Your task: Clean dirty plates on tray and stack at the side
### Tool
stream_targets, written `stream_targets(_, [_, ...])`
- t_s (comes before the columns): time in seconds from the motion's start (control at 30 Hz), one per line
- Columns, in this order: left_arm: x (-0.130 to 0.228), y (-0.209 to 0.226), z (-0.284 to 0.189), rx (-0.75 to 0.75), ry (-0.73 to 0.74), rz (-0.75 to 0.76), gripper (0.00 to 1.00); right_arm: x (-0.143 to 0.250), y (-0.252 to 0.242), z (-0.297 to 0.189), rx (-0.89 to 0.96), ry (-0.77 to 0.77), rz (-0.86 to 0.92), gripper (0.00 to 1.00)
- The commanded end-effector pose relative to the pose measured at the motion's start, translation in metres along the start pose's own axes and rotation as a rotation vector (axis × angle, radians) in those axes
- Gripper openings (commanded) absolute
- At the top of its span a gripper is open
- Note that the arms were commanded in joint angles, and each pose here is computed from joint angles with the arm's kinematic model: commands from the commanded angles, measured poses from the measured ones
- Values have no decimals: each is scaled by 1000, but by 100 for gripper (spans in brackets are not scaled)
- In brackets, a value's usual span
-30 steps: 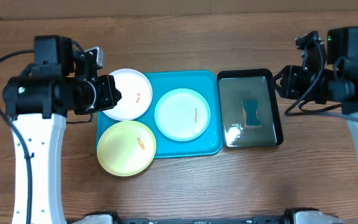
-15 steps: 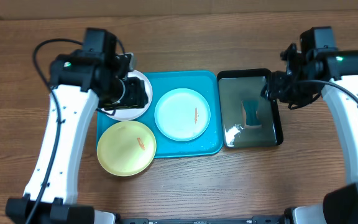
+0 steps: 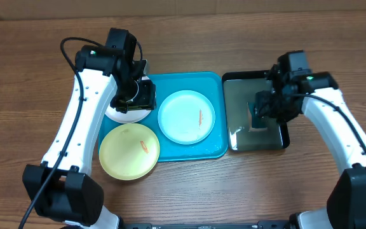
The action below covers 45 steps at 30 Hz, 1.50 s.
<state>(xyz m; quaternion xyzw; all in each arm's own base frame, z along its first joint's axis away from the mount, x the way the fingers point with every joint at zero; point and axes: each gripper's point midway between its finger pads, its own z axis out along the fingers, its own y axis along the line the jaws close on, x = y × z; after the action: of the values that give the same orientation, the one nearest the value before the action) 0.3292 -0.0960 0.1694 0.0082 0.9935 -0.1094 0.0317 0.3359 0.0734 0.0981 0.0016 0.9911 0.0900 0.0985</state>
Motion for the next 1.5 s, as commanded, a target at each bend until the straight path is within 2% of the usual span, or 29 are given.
stream_targets(0.0, [-1, 0, 5, -8, 13, 11, 56, -3, -7, 5, 47, -19, 7, 61])
stream_targets(0.23, [1, 11, 13, -68, 17, -45, 57, 1, -11, 27, 50, 2, 13, 61])
stream_targets(0.63, [4, 6, 72, -58, 0, -46, 57, 8, -13, 46, 50, 59, 19, 59])
stream_targets(0.9, [4, 7, 83, -56, -7, -59, 57, 13, -9, 61, 45, 96, 4, 59])
stream_targets(0.97, [3, 7, 83, -54, -14, -58, 57, 12, -9, 64, 45, 98, 5, 55])
stream_targets(1.03, [3, 7, 83, -54, -14, -58, 57, 10, -9, 65, 43, 91, 4, 42])
stream_targets(1.1, [3, 7, 83, -54, -14, -58, 57, 10, -9, 65, 43, 91, 4, 36])
stream_targets(1.17, [3, 7, 83, -54, -15, -57, 57, 12, -9, 65, 45, 96, 5, 37])
stream_targets(1.27, [2, 7, 83, -54, -16, -58, 57, 12, -10, 65, 45, 99, 5, 55])
stream_targets(1.47, [2, 7, 83, -54, -17, -57, 56, 11, -9, 66, 45, 96, 4, 55])
